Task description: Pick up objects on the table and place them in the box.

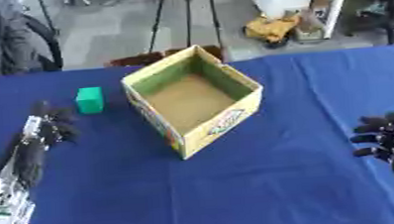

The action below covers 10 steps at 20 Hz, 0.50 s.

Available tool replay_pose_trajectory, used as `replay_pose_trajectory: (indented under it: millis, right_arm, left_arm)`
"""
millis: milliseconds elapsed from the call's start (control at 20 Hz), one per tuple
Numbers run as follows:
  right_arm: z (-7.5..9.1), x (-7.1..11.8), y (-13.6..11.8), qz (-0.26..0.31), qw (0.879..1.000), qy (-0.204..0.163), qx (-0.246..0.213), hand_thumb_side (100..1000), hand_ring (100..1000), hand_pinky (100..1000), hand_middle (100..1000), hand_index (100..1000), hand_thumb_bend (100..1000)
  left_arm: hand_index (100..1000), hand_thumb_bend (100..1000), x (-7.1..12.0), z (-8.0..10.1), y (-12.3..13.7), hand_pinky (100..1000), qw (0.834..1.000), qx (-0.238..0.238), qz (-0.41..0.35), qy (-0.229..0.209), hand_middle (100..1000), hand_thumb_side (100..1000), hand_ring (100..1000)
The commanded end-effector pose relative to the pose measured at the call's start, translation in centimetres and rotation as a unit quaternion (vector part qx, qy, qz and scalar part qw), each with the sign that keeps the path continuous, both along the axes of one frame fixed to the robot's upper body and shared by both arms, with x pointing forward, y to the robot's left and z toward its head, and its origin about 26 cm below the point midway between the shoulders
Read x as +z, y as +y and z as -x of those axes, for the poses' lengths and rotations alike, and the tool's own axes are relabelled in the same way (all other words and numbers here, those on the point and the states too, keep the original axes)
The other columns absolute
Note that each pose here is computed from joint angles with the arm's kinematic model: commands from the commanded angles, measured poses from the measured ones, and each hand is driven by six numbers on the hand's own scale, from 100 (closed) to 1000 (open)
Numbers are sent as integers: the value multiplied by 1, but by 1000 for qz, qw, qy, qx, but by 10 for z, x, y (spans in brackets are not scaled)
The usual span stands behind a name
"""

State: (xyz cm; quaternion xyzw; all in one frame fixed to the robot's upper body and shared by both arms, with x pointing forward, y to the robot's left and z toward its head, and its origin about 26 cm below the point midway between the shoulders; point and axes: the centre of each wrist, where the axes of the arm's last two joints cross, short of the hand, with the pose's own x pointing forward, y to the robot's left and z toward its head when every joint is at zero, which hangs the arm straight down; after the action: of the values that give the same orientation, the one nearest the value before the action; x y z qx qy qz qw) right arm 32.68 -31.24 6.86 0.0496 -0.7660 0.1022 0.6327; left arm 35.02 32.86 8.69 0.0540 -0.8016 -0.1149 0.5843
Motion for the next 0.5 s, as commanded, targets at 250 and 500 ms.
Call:
replay_pose_trajectory:
  millis: [250,500]
  right_arm:
    - [-1,10,-5,9,1000,-13,-2,935,716,599,676,813,100]
    - [0,9,-7,14,1000,-11,-2,934,716,599,676,813,100]
  left_arm:
    - [759,274,26,-2,12,582,999,-4,-43,-30,606,1000,567]
    - [778,160,61,-7,32,606,990,-6,-132,-58,642,801,601]
